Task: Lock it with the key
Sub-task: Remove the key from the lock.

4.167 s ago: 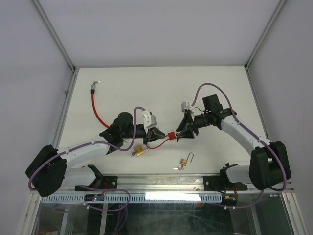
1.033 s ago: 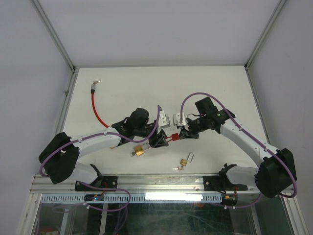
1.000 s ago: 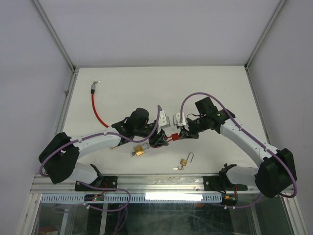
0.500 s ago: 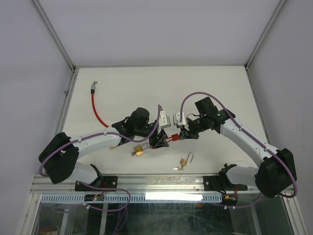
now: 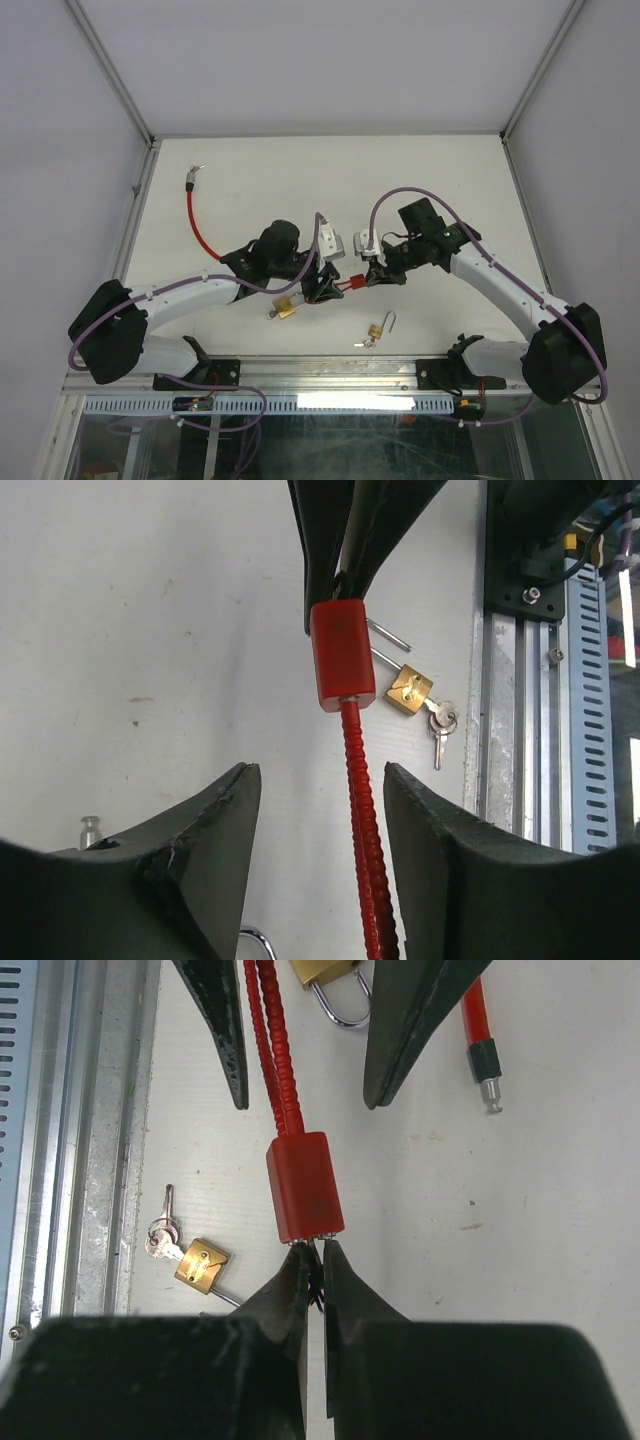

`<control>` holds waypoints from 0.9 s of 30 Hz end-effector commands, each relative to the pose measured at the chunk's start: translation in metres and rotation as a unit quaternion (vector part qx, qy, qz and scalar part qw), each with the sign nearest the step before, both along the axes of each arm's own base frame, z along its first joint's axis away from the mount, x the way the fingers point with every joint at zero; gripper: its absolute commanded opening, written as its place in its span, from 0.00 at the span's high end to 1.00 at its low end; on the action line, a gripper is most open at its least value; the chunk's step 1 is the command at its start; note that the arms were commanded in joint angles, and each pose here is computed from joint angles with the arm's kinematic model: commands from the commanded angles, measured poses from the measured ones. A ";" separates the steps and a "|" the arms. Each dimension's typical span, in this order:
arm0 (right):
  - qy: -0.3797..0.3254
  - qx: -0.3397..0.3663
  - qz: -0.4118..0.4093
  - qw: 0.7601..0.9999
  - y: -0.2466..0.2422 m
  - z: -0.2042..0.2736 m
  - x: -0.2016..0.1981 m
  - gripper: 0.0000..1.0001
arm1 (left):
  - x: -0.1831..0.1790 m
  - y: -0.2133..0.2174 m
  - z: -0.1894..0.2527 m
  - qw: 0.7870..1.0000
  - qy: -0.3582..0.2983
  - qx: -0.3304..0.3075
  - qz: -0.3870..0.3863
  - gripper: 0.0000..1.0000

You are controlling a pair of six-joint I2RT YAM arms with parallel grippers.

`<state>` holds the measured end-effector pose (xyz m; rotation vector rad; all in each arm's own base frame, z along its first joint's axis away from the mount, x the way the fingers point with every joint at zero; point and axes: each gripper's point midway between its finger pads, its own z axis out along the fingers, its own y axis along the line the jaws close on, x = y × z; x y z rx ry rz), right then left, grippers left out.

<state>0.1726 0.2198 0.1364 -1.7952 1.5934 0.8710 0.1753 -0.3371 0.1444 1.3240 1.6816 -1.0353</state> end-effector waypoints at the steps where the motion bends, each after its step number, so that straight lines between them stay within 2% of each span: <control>1: -0.027 0.036 0.002 0.999 0.012 0.028 0.009 1.00 | -0.008 -0.002 -0.009 1.000 0.022 0.013 -0.018 0.49; 6: -0.025 0.035 -0.002 0.999 0.012 0.027 0.010 1.00 | -0.008 -0.004 -0.008 0.999 0.022 0.011 -0.024 0.62; 7: -0.024 0.034 -0.003 0.999 0.012 0.026 0.010 1.00 | -0.008 -0.005 -0.007 0.999 0.021 0.011 -0.024 0.67; 11: -0.015 0.038 0.001 0.999 0.013 0.027 0.007 1.00 | -0.007 -0.006 -0.009 0.999 0.020 0.014 -0.028 0.97; 12: -0.013 0.039 0.003 0.999 0.013 0.027 0.006 1.00 | -0.007 -0.007 -0.008 0.999 0.019 0.013 -0.029 1.00; 16: -0.011 0.049 0.036 0.998 0.013 0.027 -0.004 1.00 | -0.002 -0.002 -0.003 1.000 -0.002 0.013 -0.016 1.00; 20: -0.063 0.073 0.113 0.989 0.009 0.030 -0.022 1.00 | -0.012 0.000 0.008 0.999 -0.001 -0.011 -0.040 1.00; 23: -0.162 0.080 0.194 0.964 0.001 0.026 -0.036 1.00 | -0.026 -0.003 0.007 0.994 0.061 -0.024 -0.086 1.00; 27: -0.260 0.043 0.203 0.943 -0.004 0.023 -0.019 1.00 | -0.023 -0.009 -0.013 0.976 0.189 0.001 -0.109 1.00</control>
